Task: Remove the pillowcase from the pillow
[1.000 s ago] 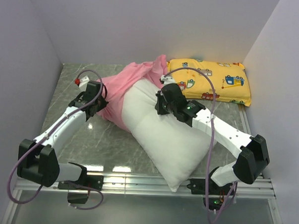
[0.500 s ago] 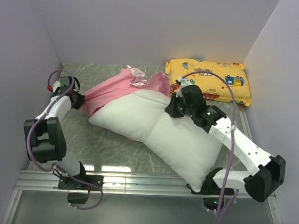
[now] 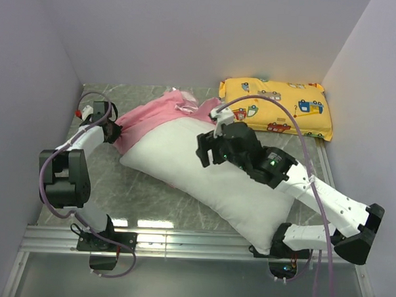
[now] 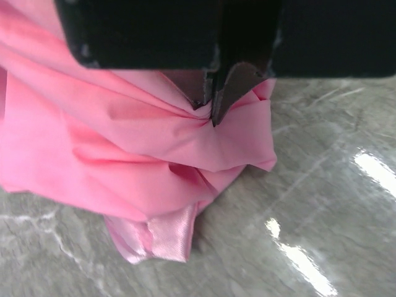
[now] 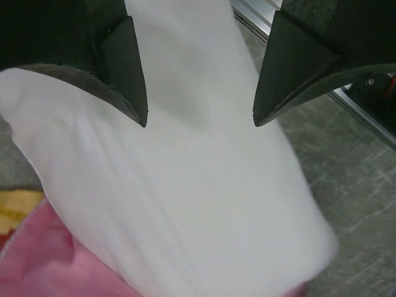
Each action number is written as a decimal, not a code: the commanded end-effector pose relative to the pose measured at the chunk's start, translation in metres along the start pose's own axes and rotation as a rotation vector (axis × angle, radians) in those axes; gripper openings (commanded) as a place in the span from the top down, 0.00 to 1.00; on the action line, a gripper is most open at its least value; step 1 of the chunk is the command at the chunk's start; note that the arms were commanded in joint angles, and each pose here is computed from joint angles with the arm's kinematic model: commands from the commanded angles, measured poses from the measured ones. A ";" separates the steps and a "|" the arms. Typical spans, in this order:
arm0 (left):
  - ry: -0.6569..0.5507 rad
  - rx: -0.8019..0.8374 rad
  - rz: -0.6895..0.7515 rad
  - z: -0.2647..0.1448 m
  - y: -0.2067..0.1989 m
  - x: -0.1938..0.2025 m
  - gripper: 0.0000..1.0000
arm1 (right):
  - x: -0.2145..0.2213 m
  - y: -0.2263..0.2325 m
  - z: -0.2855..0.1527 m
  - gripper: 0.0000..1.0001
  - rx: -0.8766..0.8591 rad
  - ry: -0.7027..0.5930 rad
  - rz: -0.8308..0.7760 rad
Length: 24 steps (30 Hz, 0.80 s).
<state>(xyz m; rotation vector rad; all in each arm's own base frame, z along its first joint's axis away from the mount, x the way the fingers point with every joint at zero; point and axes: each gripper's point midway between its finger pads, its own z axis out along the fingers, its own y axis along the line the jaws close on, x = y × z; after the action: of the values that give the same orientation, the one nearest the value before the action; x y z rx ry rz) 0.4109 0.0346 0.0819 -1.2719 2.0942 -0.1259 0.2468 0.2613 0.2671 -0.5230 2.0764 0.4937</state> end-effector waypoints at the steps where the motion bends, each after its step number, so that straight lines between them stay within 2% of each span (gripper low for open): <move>1: -0.071 0.048 -0.021 -0.011 -0.013 -0.011 1.00 | -0.029 0.007 -0.003 0.18 0.124 -0.118 -0.146; 6: -0.062 0.070 -0.012 -0.014 -0.018 -0.008 0.99 | -0.001 0.058 0.016 0.10 0.060 -0.066 -0.371; 7: -0.065 0.078 -0.011 -0.015 -0.021 -0.008 1.00 | 0.013 0.063 0.034 0.08 0.069 -0.025 -0.395; 11: -0.064 0.087 -0.008 -0.017 -0.026 -0.012 0.99 | 0.054 0.061 0.079 0.07 0.117 0.103 -0.522; 15: -0.075 0.092 -0.009 -0.019 -0.033 -0.019 1.00 | 0.084 0.051 0.107 0.08 0.188 0.174 -0.549; 17: -0.076 0.101 -0.009 -0.020 -0.039 -0.022 0.99 | 0.088 0.040 0.115 0.21 0.246 0.202 -0.536; 18: -0.080 0.109 -0.011 -0.021 -0.044 -0.025 0.99 | 0.088 0.037 0.114 0.53 0.253 0.210 -0.539; 19: -0.087 0.105 -0.013 -0.022 -0.045 -0.028 1.00 | 0.083 0.033 0.110 0.79 0.279 0.199 -0.510; 20: -0.086 0.096 -0.005 -0.020 -0.045 -0.028 1.00 | 0.079 0.032 0.105 0.95 0.283 0.189 -0.491; 21: -0.102 0.099 -0.009 -0.021 -0.049 -0.036 0.99 | 0.073 0.033 0.099 1.00 0.272 0.176 -0.478; 24: -0.118 0.083 -0.020 -0.014 -0.051 -0.049 1.00 | 0.048 0.045 0.065 1.00 0.154 0.112 -0.416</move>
<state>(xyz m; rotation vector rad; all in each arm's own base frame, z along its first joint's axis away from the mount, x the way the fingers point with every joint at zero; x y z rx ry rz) 0.4345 0.0270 0.1158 -1.2173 2.0402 -0.1673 0.2529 0.3382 0.1586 -0.9447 2.0243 -0.0609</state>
